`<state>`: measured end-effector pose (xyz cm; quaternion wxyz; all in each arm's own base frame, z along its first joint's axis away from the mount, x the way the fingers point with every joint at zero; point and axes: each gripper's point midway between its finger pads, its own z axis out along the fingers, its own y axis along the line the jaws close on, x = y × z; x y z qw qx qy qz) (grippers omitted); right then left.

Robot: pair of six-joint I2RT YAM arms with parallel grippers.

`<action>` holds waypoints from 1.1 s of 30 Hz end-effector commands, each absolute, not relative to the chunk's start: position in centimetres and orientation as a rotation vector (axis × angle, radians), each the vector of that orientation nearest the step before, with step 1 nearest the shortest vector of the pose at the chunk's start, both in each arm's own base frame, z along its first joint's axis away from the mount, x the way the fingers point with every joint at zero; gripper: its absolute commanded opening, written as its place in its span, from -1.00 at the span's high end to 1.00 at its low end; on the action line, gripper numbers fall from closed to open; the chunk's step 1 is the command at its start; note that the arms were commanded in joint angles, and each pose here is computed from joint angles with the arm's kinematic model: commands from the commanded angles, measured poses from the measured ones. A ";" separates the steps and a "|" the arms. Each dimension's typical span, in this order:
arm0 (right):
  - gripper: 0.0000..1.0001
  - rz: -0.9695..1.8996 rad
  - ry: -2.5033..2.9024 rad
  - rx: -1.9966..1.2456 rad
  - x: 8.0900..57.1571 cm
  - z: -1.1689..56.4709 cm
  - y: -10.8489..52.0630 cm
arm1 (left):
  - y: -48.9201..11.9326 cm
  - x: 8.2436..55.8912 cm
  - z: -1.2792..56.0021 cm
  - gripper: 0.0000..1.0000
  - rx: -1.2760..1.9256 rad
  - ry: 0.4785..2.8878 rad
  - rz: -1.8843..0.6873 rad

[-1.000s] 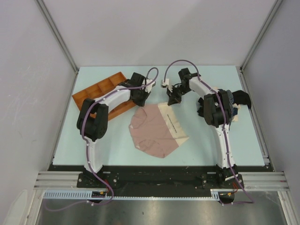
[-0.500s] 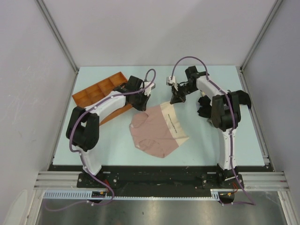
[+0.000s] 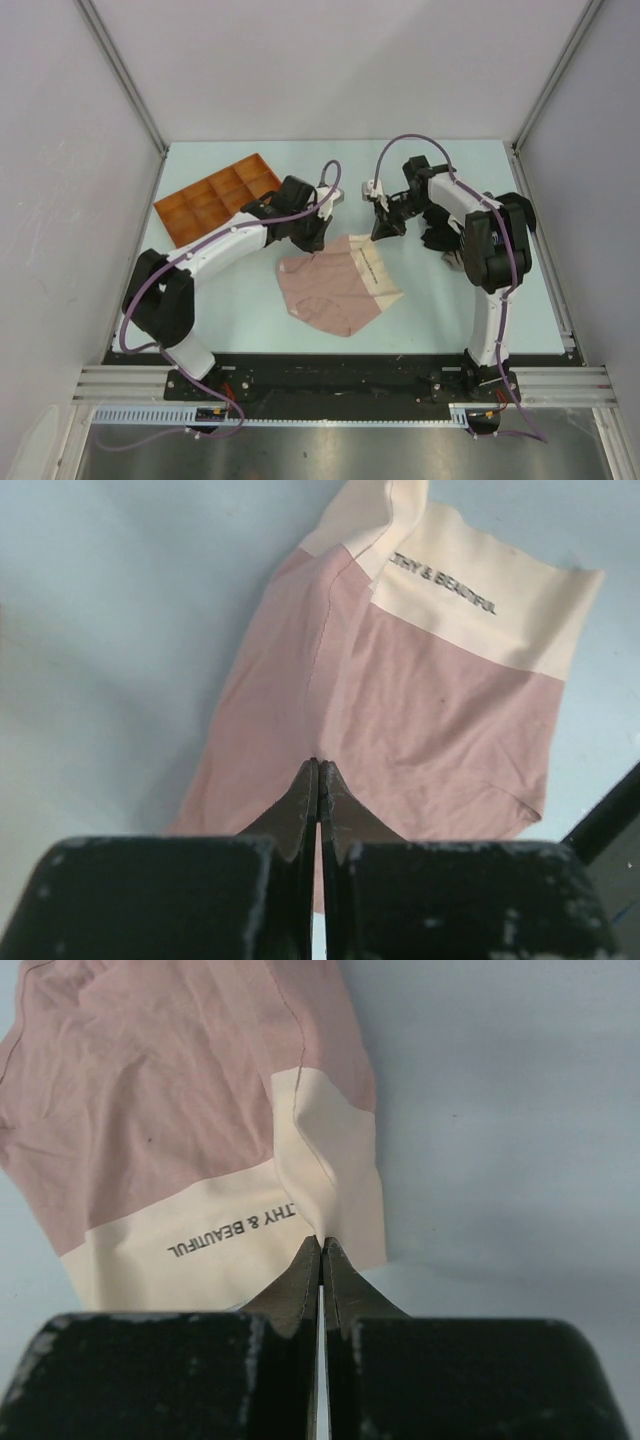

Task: Roll the underwear
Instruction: Fold the underwear at the center of the board.

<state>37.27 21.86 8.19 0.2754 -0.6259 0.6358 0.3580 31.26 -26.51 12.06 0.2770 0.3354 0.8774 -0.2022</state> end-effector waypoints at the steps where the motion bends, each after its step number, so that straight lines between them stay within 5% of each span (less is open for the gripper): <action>1: 1.00 0.926 1.618 -1.708 36.0 10.7 21.4 | -27.7 29.4 13.7 0.99 0.866 2.317 -0.613; 33: 1.00 0.959 1.606 -1.842 28.7 8.3 18.0 | -31.9 21.3 11.5 0.99 0.833 2.335 -0.768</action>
